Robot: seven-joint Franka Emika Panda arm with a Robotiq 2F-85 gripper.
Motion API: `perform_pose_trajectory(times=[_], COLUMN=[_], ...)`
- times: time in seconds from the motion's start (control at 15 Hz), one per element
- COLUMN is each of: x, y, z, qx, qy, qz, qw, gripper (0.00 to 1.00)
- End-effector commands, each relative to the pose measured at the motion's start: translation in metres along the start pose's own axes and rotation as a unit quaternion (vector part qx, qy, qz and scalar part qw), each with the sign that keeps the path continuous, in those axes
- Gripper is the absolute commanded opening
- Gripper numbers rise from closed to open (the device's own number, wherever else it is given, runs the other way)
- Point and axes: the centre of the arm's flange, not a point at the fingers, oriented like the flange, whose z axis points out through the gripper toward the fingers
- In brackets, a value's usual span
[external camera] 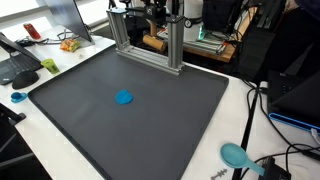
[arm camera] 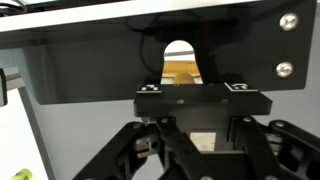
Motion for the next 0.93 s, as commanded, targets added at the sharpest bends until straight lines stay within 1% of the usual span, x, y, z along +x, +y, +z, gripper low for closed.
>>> perform_pose_trajectory(times=[0.0, 0.27, 0.67, 0.87], x=[-0.016, -0.031, -0.055, -0.063], y=[0.007, 0.008, 0.011, 0.015], z=[-0.001, 0.008, 0.017, 0.021], qx=[0.013, 0.022, 0.028, 0.038], qy=[-0.004, -0.005, 0.003, 0.011], qz=[-0.001, -0.02, -0.04, -0.052], qw=[0.9999, 0.9995, 0.9988, 0.9979], gripper=[0.22, 0.22, 0.22, 0.22])
